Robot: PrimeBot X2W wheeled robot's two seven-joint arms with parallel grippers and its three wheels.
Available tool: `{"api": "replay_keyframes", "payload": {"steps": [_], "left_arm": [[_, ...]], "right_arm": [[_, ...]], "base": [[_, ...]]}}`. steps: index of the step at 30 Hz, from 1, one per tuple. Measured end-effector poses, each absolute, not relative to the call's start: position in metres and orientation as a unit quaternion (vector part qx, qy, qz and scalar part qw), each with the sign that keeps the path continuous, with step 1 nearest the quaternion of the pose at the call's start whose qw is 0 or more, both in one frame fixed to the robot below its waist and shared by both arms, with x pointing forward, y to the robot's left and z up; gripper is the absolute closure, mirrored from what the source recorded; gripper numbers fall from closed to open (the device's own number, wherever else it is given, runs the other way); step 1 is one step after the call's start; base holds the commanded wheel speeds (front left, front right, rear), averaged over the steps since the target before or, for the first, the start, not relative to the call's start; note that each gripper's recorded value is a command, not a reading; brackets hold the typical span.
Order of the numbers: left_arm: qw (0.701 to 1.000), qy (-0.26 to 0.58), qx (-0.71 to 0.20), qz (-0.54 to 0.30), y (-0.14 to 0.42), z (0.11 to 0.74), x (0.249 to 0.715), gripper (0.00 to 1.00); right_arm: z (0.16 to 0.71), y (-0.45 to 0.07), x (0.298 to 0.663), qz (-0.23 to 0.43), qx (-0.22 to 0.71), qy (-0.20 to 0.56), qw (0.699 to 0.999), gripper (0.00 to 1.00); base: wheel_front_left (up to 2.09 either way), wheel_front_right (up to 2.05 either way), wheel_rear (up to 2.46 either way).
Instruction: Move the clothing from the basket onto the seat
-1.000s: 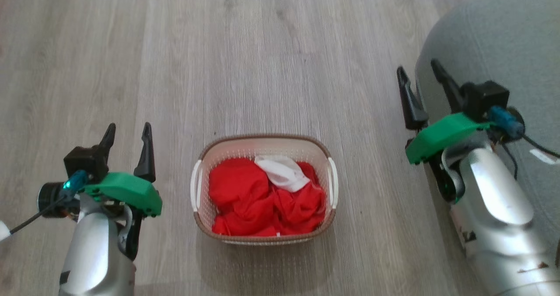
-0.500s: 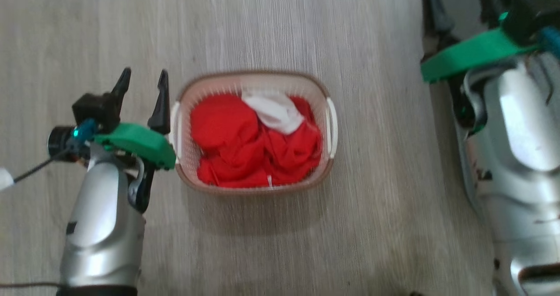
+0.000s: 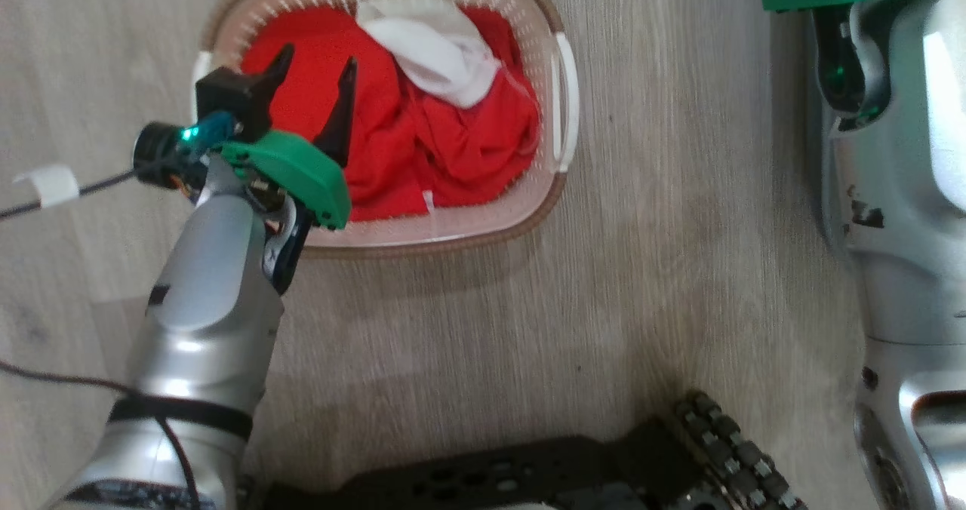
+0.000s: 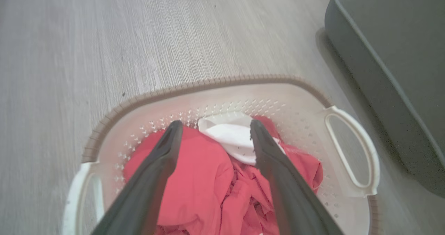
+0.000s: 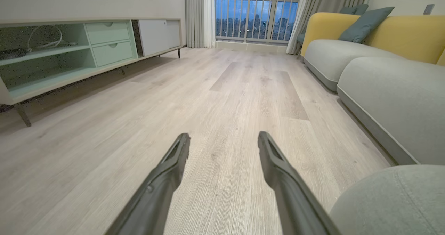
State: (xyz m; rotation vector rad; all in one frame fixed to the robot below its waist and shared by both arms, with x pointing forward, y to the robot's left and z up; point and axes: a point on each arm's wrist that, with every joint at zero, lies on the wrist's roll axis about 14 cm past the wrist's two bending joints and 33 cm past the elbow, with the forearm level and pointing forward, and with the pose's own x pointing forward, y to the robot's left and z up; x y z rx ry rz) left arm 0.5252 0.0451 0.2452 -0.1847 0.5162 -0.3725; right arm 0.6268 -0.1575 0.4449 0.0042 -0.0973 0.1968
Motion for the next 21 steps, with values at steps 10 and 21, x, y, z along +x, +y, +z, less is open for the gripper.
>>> {"api": "replay_keyframes", "payload": {"steps": [10, 21], "left_arm": [[0.908, 0.344, -0.038, -0.237, 0.021, 0.149, 0.513, 0.0], [0.882, 0.393, 0.08, -0.248, 0.028, 0.081, 0.51, 0.0]], "right_arm": [[0.385, -0.164, 0.64, 0.098, -0.014, -0.018, 0.995, 0.0], [0.343, -0.164, 0.639, 0.104, -0.019, 0.009, 0.994, 0.0]], "base": [[0.0, 0.0, 0.0], [0.0, 0.0, 0.0]]}}
